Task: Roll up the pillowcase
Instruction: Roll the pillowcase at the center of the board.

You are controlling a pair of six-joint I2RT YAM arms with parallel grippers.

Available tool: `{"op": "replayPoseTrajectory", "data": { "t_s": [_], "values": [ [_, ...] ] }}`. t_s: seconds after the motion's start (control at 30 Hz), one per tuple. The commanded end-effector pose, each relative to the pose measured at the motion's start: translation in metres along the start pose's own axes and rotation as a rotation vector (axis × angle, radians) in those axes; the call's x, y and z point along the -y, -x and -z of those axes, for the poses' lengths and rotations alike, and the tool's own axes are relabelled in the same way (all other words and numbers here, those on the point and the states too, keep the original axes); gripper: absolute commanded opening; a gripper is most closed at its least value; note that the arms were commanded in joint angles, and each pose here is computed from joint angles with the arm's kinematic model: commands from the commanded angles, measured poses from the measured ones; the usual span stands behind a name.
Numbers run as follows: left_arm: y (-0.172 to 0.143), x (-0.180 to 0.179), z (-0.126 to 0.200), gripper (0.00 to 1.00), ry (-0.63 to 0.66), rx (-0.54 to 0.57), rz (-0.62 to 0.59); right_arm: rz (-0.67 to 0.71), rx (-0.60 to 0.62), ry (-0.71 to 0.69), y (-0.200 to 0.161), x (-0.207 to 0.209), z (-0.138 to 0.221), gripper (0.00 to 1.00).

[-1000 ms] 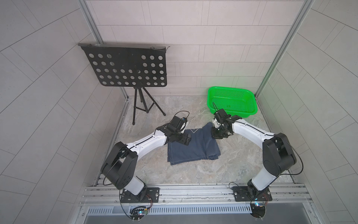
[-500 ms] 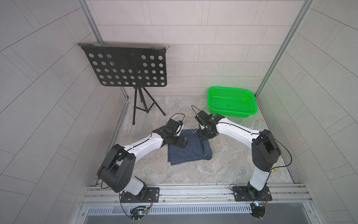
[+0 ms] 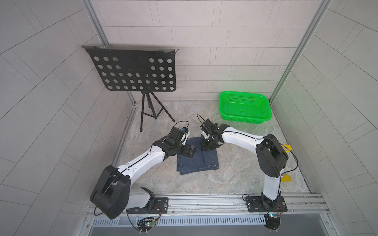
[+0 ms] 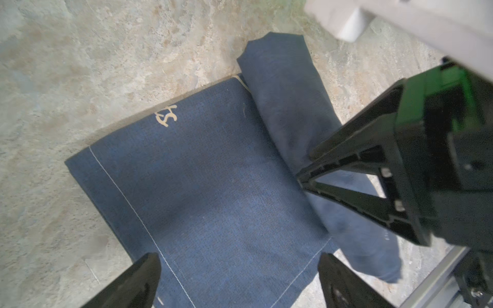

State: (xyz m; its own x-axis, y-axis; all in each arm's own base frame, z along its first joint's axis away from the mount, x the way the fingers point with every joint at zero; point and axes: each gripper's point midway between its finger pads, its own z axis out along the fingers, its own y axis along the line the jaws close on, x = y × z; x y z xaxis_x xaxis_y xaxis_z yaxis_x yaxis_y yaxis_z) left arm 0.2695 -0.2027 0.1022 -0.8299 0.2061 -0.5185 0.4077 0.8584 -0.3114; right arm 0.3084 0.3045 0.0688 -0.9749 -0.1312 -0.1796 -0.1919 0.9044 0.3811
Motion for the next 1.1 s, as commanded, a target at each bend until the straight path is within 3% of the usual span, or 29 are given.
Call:
{"op": "replayPoseTrajectory", "data": {
  "t_s": [0.0,0.2,0.33,0.5,0.63,0.93,1.07],
  "values": [
    [0.0,0.009,0.007,1.0,-0.051,0.021,0.043,-0.077,0.057,0.196,0.016,-0.021,0.017,0.41],
    [0.008,0.034,0.007,0.99,-0.111,0.043,0.023,-0.143,0.156,0.261,0.034,0.006,0.07,0.41],
    [0.019,0.062,-0.001,0.93,-0.164,0.067,-0.012,-0.174,0.169,0.286,0.042,0.031,0.073,0.37],
    [0.026,0.104,-0.021,0.86,-0.234,0.06,-0.082,-0.171,0.185,0.355,0.07,0.034,0.057,0.31],
    [0.011,0.123,-0.049,0.81,-0.245,-0.004,-0.143,-0.177,0.165,0.414,0.087,0.029,0.037,0.26],
    [-0.043,0.103,-0.079,0.77,-0.203,-0.143,-0.157,-0.214,0.143,0.426,0.094,0.043,-0.015,0.24],
    [-0.07,0.092,-0.091,0.77,-0.206,-0.192,-0.113,-0.191,0.132,0.361,0.086,0.055,-0.042,0.26]
  ]
}}
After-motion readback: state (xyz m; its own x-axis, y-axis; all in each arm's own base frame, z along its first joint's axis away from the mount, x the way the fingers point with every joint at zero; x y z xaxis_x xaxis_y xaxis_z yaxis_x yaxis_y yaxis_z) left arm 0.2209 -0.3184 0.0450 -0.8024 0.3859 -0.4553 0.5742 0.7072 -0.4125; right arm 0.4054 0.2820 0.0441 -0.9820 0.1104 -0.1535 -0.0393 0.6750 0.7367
